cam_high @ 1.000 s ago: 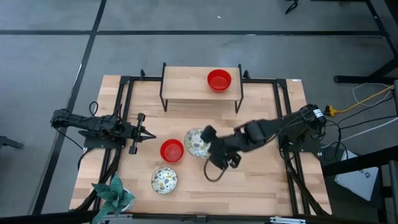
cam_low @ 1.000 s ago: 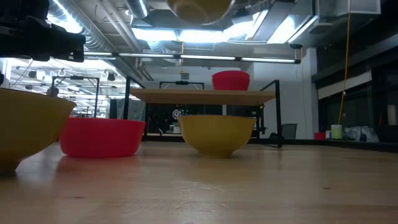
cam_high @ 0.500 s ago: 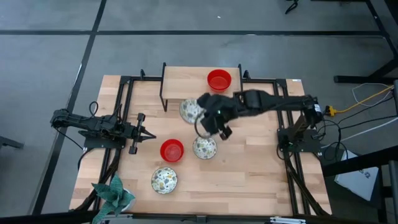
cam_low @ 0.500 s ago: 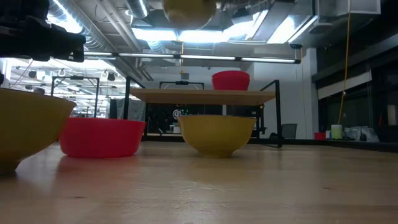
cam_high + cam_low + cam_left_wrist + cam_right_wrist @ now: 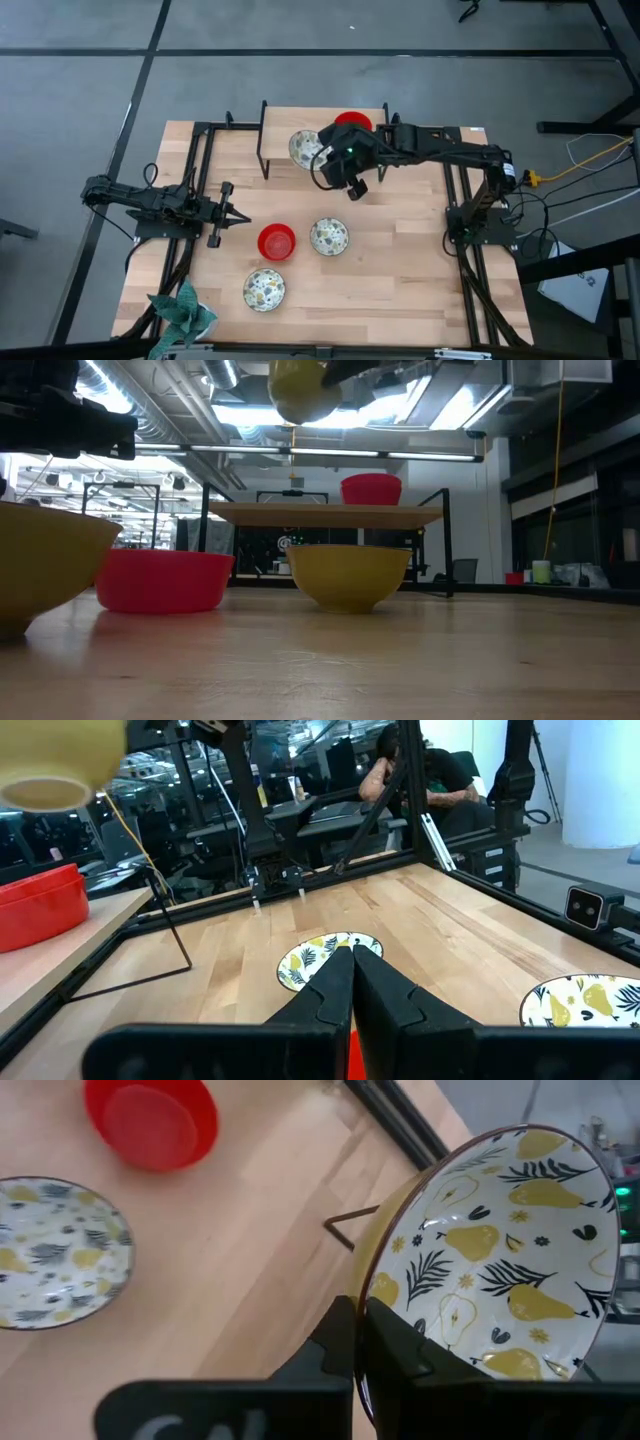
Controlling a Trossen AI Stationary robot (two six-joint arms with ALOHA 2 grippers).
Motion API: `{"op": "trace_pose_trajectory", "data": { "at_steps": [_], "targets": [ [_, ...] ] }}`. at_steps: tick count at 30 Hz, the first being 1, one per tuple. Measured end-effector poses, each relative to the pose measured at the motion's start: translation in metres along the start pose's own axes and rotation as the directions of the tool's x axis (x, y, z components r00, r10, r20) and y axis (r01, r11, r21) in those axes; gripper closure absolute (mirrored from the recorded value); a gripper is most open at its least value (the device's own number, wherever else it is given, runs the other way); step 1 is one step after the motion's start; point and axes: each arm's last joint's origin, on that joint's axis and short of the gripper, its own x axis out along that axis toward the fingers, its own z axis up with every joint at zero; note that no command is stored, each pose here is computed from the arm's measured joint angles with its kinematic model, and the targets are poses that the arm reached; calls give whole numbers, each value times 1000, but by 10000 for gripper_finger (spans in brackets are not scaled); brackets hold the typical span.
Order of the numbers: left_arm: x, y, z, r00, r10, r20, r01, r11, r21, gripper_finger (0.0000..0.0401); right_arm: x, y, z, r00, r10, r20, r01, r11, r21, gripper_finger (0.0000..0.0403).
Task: Pick & Place Mini bowls
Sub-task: Put the right white patterned bowl on the shelf
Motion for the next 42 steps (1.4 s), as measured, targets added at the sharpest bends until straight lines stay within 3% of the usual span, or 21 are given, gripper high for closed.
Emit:
{"op": "trace_pose_trajectory", "data": {
  "at_steps": [14, 24, 34, 42],
  "targets": [
    [0, 0, 0, 1000, 0, -1, 0, 1000, 0, 397, 7, -31, -31, 995, -90, -48, 90, 996, -5, 394],
    [0, 0, 0, 1000, 0, 0, 0, 1000, 0, 397, 36, -49, -45, 992, -125, -11, 125, 992, -9, 394],
    [0, 0, 0, 1000, 0, 0, 0, 1000, 0, 397, 74, -57, -67, 997, -76, -24, 75, 996, -40, 394],
    [0, 0, 0, 1000, 0, 0, 0, 1000, 0, 397, 98, -54, -77, 997, -27, -70, 14, 984, -176, 394]
  ]
}}
